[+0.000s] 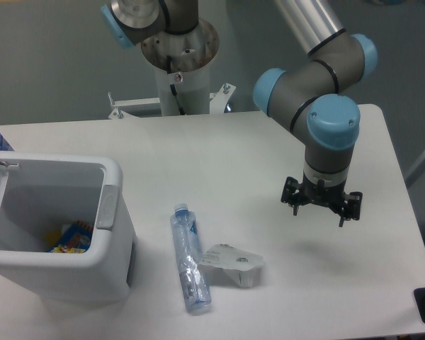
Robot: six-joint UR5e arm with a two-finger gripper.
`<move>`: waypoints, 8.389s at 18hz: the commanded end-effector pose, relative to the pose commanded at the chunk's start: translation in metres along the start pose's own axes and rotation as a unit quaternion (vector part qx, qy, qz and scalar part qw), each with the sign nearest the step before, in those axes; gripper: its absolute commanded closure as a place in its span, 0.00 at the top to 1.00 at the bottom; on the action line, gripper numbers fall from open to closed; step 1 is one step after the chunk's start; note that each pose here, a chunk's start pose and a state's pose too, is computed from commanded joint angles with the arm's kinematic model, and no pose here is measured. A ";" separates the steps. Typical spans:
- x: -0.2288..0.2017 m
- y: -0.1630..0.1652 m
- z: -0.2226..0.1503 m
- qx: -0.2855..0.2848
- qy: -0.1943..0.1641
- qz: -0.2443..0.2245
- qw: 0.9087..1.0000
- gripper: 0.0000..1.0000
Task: Place the trash in the trash can
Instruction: 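Move the gripper toward the white crumpled wrapper beside the bottle, then lower the gripper onto the white wrapper and close on it, then lift the white wrapper and carry it over the white bin, then open the gripper to drop the wrapper into the bin, then move the open gripper back over the clear water bottle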
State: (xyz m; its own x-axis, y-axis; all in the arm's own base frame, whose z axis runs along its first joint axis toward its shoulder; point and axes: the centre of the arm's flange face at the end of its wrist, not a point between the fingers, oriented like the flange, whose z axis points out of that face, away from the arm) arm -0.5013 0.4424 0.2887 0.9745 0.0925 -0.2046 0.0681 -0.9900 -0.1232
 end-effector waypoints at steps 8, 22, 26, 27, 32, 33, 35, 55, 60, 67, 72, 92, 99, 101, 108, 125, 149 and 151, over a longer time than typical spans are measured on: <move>0.008 -0.015 0.020 0.000 0.008 -0.026 1.000 1.00; 0.042 -0.055 0.041 0.008 0.014 0.010 1.000 1.00; 0.057 -0.069 0.050 0.007 0.021 0.029 0.999 1.00; 0.059 -0.072 0.055 0.006 0.024 0.031 0.999 1.00; 0.075 -0.088 0.061 0.007 0.029 0.050 0.998 1.00; 0.081 -0.090 0.065 0.004 0.033 0.056 0.998 1.00; 0.087 -0.091 0.065 0.003 0.038 0.083 0.996 1.00; 0.119 -0.074 0.033 0.043 0.103 0.145 0.983 0.00; 0.115 -0.073 0.029 0.051 0.104 0.141 0.983 0.00; 0.091 -0.073 0.009 0.107 0.127 0.116 0.979 0.00; 0.062 -0.073 -0.020 0.142 0.136 0.083 0.977 0.00; 0.080 -0.108 -0.231 0.351 0.188 -0.034 0.917 0.00; 0.149 -0.109 -0.271 0.361 0.203 -0.005 0.910 0.00; 0.162 -0.102 -0.278 0.361 0.204 -0.001 0.910 0.00; 0.213 -0.105 -0.284 0.360 0.220 0.033 0.906 0.04; 0.197 -0.096 -0.275 0.356 0.194 0.045 0.913 0.95; 0.043 -0.114 -0.076 0.190 0.256 -0.144 0.937 1.00; 0.042 -0.119 -0.062 0.163 0.271 -0.152 0.936 1.00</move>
State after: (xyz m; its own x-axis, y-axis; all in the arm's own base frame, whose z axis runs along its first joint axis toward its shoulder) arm -0.4557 0.5575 0.3553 0.8922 0.2100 0.3998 0.3774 -0.8330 -0.4045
